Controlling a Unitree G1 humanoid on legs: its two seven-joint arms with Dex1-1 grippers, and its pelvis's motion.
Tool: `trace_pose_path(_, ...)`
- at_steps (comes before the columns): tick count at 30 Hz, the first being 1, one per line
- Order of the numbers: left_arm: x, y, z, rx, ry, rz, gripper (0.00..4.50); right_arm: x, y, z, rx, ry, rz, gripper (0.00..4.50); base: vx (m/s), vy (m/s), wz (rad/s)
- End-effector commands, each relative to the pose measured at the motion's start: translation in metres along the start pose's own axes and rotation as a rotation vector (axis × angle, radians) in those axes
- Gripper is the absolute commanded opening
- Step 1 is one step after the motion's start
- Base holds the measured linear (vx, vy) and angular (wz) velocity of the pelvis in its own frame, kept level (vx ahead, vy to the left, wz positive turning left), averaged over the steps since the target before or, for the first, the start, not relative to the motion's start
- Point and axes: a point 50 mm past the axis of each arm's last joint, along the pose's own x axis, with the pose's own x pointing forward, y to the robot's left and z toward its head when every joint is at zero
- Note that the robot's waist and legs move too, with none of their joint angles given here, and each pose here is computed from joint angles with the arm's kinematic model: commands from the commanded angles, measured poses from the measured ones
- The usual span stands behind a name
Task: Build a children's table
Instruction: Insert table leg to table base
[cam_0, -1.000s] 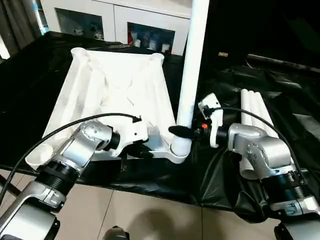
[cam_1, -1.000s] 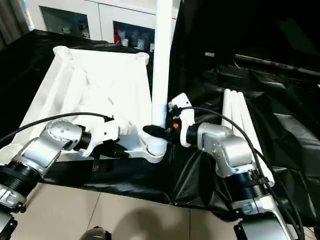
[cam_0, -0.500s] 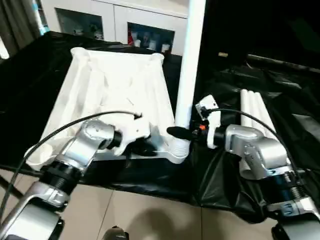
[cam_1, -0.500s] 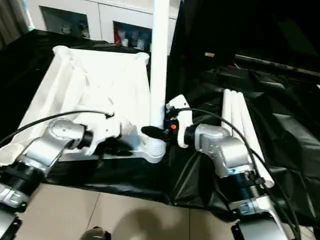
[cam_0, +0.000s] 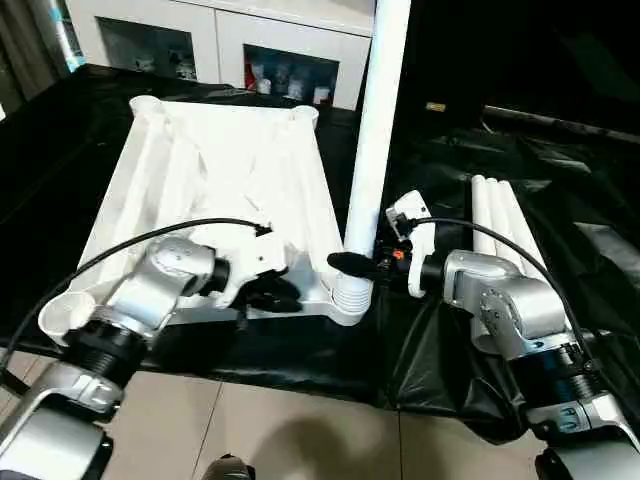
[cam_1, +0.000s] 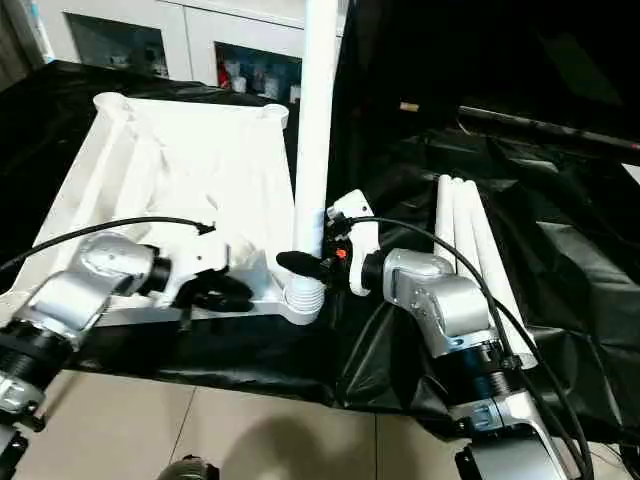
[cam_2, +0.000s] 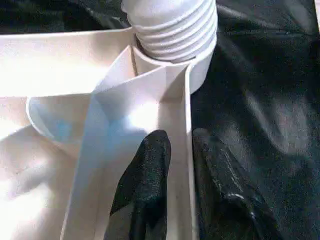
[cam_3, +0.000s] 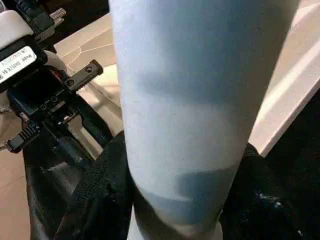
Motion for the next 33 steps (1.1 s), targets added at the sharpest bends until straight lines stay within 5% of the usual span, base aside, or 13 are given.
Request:
trace_pose_path(1, -0.0006, -0.0005, -0.0028, 0.01, 0.031, 0.006, 0.93, -0.0035, -0.004, -0.0013, 0.0, 0.002, -0.026, 1.88, 0.0, 0.0, 0.0)
trace_pose_path(7, -0.0015, 0.0, -0.004, 0.01, 0.044, 0.007, 0.93, -0.0036, -0.004, -0.001, -0.003, 0.001, -0.028, 1.88, 0.0, 0.0, 0.0)
trace_pose_path(14, 0.0003, 0.0003, -0.0047, 0.002, 0.051, 0.003, 0.17, -0.0031, -0.0041, 0.0001, -0.002, -0.006, -0.032, 1.88, 0.0, 0.0, 0.0)
trace_pose_path(33, 0.0017, -0.0018, -0.0036, -0.014, 0.037, -0.021, 0.0, -0.0072, -0.013, -0.0032, 0.001, -0.022, -0.089, 1.88, 0.0, 0.0, 0.0)
